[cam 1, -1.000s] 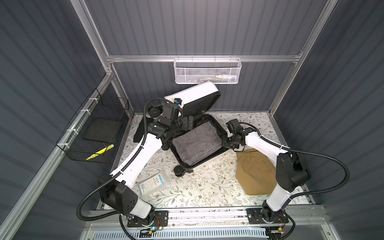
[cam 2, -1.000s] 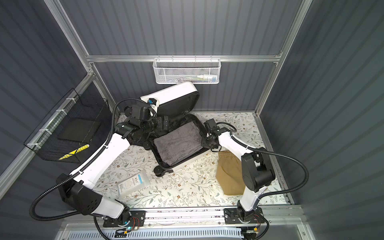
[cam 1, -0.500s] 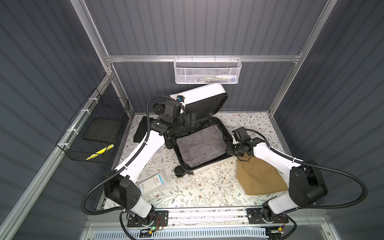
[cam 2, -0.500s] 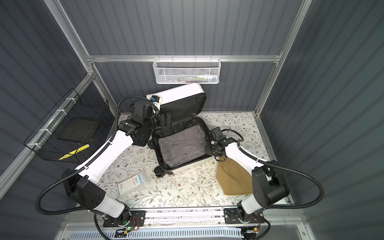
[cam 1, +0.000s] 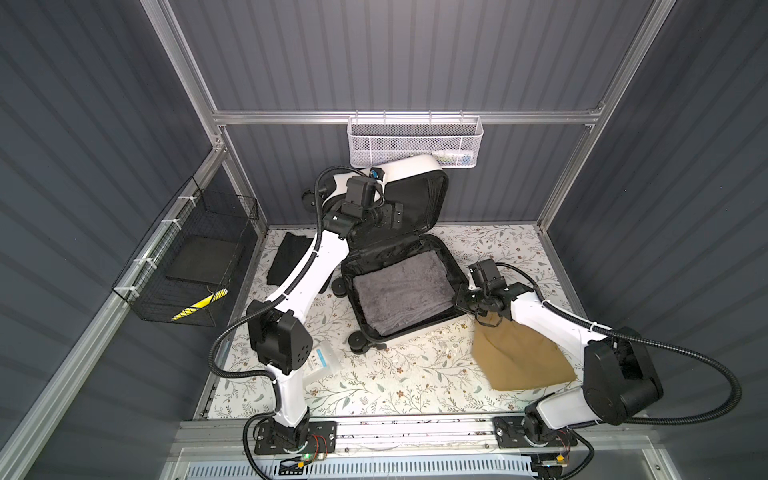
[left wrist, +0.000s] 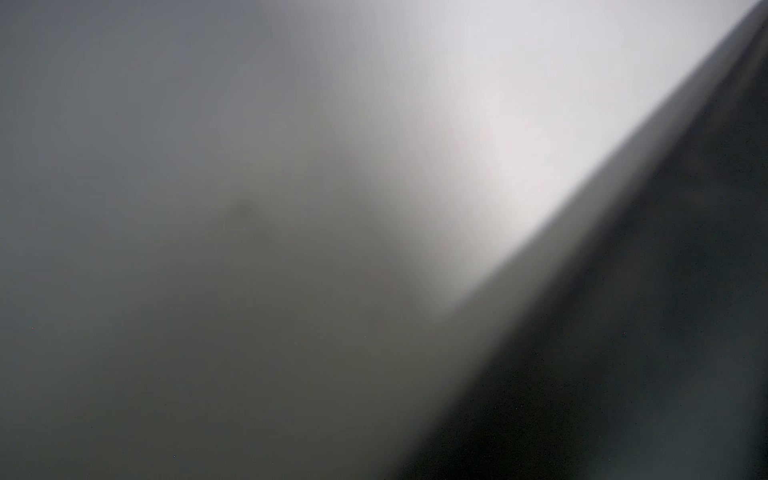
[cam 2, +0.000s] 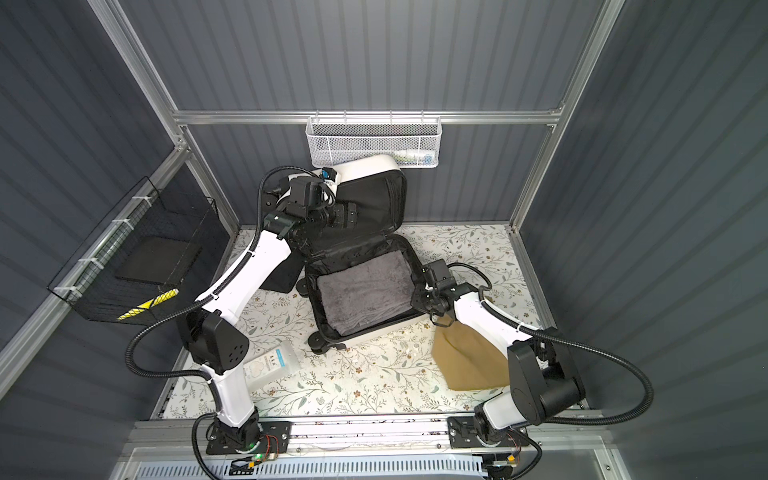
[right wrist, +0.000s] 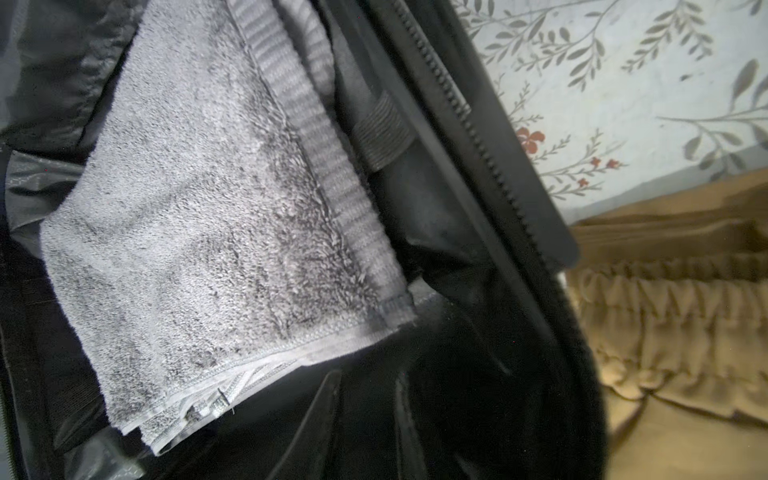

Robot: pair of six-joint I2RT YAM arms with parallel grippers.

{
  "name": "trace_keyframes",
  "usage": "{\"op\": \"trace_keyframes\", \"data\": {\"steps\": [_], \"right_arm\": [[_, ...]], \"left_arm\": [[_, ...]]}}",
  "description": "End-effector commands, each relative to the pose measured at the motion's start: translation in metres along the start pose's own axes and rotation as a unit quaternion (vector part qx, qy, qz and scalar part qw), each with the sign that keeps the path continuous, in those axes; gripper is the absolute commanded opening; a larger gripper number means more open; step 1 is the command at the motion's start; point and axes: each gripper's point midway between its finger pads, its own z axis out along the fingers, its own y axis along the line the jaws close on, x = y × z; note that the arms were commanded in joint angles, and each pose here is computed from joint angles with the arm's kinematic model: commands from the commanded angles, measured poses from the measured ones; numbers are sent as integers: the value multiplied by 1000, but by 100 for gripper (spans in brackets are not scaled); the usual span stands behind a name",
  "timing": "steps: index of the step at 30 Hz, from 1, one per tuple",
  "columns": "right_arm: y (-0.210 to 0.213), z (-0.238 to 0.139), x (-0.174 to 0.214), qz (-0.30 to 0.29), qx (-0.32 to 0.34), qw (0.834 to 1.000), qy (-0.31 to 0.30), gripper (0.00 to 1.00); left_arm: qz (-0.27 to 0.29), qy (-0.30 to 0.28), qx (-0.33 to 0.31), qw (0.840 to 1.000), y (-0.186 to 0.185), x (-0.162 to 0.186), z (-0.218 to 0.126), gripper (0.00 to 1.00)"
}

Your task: Pack the luggage

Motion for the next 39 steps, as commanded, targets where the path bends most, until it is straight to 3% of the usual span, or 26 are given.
{"op": "trace_keyframes", "data": {"steps": [1,12,17,25,33,36,39], "right_arm": [[-67,11,82,28,120,981,153,27],[-10,4,32,12,56,990,130,39],[15,-8,7,2,32,993,113,46],[39,-21,-13,-3,3,995,96,49],[41,-49,-29,-4,-11,998,69,56],[25,-64,-32,10,-9,998,54,59],[-4,-79,-31,41,-6,998,40,63]], "left_arm": [[17,36,16,999,3,13,8,100],[15,39,122,992,-35,16,-35,100],[6,52,153,987,-45,30,-59,100],[-34,54,207,976,-62,51,-94,100],[-103,65,249,961,-98,82,-122,100],[-110,89,239,961,-123,109,-125,100],[-158,98,231,955,-138,124,-127,100]]}}
